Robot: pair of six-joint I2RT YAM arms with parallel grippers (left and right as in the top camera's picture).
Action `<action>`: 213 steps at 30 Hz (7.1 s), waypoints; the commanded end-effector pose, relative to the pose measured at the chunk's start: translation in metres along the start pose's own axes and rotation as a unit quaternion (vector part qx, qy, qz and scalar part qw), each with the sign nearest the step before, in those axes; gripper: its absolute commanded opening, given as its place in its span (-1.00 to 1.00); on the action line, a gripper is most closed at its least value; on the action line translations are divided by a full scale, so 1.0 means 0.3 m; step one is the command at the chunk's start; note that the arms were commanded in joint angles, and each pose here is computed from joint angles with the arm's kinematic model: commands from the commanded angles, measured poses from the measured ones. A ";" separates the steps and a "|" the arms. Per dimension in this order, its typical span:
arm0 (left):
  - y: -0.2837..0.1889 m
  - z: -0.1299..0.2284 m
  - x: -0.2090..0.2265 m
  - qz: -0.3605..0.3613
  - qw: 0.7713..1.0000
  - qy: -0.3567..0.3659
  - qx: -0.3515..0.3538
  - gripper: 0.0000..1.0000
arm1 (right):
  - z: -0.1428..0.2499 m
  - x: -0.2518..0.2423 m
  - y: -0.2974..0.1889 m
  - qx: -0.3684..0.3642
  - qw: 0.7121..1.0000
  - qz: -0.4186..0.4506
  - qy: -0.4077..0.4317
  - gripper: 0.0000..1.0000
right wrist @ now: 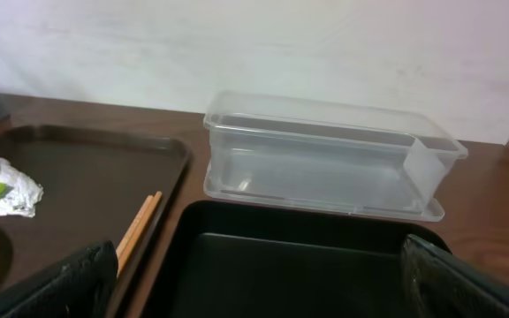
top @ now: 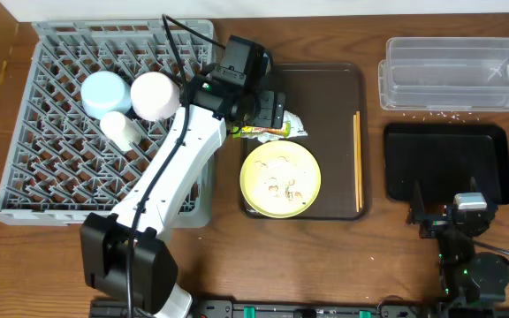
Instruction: Sort waste into correct bins and load items into the dishwasher
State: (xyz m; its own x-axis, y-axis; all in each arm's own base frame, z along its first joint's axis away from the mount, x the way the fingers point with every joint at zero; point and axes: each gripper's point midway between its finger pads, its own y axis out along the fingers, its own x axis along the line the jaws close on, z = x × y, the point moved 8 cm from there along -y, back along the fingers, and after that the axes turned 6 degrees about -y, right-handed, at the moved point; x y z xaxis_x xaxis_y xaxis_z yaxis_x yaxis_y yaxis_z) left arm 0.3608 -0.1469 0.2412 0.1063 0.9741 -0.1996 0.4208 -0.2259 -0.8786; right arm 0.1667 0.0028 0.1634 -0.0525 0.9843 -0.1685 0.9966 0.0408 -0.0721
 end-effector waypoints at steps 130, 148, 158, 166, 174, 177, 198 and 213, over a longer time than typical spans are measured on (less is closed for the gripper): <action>-0.340 0.046 0.887 -0.239 0.811 -0.519 -0.130 0.94 | -0.056 1.060 0.807 0.327 0.802 -0.399 -0.302 0.50; -0.340 0.046 0.887 -0.239 0.811 -0.519 -0.130 0.94 | 0.007 1.072 0.792 0.342 0.777 -0.431 -0.305 0.03; -0.340 0.046 0.887 -0.239 0.811 -0.519 -0.130 0.94 | -0.021 1.061 0.823 0.335 0.800 -0.391 -0.309 -0.85; -0.340 0.047 0.887 -0.239 0.811 -0.519 -0.130 0.94 | -0.100 1.061 0.848 0.329 0.831 -0.368 -0.258 -0.97; -0.340 0.046 0.887 -0.239 0.811 -0.519 -0.130 0.94 | -0.401 0.967 0.958 0.273 0.898 -0.310 -0.151 -0.97; -0.340 0.047 0.887 -0.239 0.811 -0.519 -0.130 0.94 | -0.454 0.867 1.006 0.293 0.920 -0.246 -0.084 -0.97; -0.340 0.047 0.887 -0.239 0.811 -0.519 -0.130 0.94 | -0.348 -0.212 1.101 0.345 0.753 0.249 0.501 -0.97; -0.340 0.047 0.887 -0.239 0.811 -0.519 -0.130 0.94 | -0.323 -0.106 1.131 0.398 0.827 0.078 0.390 0.64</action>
State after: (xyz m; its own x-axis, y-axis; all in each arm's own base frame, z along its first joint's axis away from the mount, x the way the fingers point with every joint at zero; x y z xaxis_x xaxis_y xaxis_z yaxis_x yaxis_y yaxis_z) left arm 0.3350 0.1343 0.2652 -0.8814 0.4146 -0.2265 0.3692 0.3054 -0.8777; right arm 0.5109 -0.0314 0.2188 0.7141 0.5702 0.4061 0.5520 -0.1018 -0.8276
